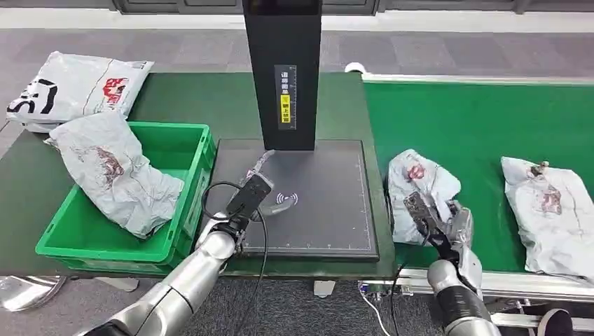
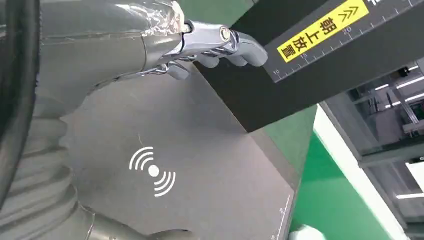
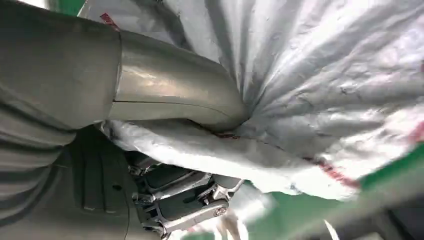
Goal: Moved the parcel from conveyor to table for the left to box.
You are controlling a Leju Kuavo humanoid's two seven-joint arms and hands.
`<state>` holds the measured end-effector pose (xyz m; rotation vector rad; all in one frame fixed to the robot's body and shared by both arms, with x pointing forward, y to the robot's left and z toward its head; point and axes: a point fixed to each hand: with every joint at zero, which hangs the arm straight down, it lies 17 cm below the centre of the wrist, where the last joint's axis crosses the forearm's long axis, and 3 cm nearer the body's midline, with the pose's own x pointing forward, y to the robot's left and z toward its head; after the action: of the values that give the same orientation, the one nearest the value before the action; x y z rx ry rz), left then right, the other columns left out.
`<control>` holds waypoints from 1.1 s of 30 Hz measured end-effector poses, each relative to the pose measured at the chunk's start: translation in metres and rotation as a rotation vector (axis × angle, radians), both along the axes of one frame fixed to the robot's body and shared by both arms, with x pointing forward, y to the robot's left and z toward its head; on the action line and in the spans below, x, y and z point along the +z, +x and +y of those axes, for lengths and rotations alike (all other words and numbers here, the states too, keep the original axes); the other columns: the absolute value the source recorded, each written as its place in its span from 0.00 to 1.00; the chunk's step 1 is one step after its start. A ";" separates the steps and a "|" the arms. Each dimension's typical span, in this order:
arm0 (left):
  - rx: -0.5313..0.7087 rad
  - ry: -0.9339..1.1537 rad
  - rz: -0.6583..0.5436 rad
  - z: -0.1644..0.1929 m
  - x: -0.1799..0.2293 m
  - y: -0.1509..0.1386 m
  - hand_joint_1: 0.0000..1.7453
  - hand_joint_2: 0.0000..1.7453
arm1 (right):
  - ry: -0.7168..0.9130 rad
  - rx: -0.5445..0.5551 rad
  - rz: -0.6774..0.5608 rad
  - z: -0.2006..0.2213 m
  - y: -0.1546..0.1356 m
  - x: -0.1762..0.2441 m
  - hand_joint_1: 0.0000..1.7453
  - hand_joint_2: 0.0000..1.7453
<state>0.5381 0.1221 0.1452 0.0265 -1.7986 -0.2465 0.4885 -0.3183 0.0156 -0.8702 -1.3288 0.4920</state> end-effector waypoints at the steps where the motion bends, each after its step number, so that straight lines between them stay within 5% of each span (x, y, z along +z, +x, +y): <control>1: 0.002 0.002 -0.003 0.001 0.000 0.000 0.00 1.00 | 0.034 0.000 -0.065 0.001 0.003 0.018 1.00 1.00; 6: 0.022 0.003 -0.038 0.007 0.006 0.001 0.00 1.00 | 0.149 0.029 -0.373 0.014 0.003 0.123 1.00 1.00; 11: 0.043 -0.011 -0.062 0.013 0.017 0.007 0.00 1.00 | 0.131 0.126 -0.456 0.051 -0.001 0.165 1.00 1.00; 20: 0.056 -0.019 -0.067 0.017 0.022 0.013 0.00 1.00 | 0.132 0.223 -0.488 0.101 -0.011 0.178 1.00 1.00; 25: 0.060 -0.037 -0.063 0.019 0.027 0.019 0.00 1.00 | 0.129 0.443 -0.203 0.182 -0.005 0.119 1.00 1.00; 33: 0.058 -0.048 -0.039 0.020 0.028 0.023 0.00 1.00 | -0.012 0.669 0.153 0.260 -0.047 0.012 1.00 1.00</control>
<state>0.5611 0.1418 0.1736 0.0504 -1.8393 -0.1622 0.4417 -0.0581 0.0273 -0.3651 -1.4604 1.0627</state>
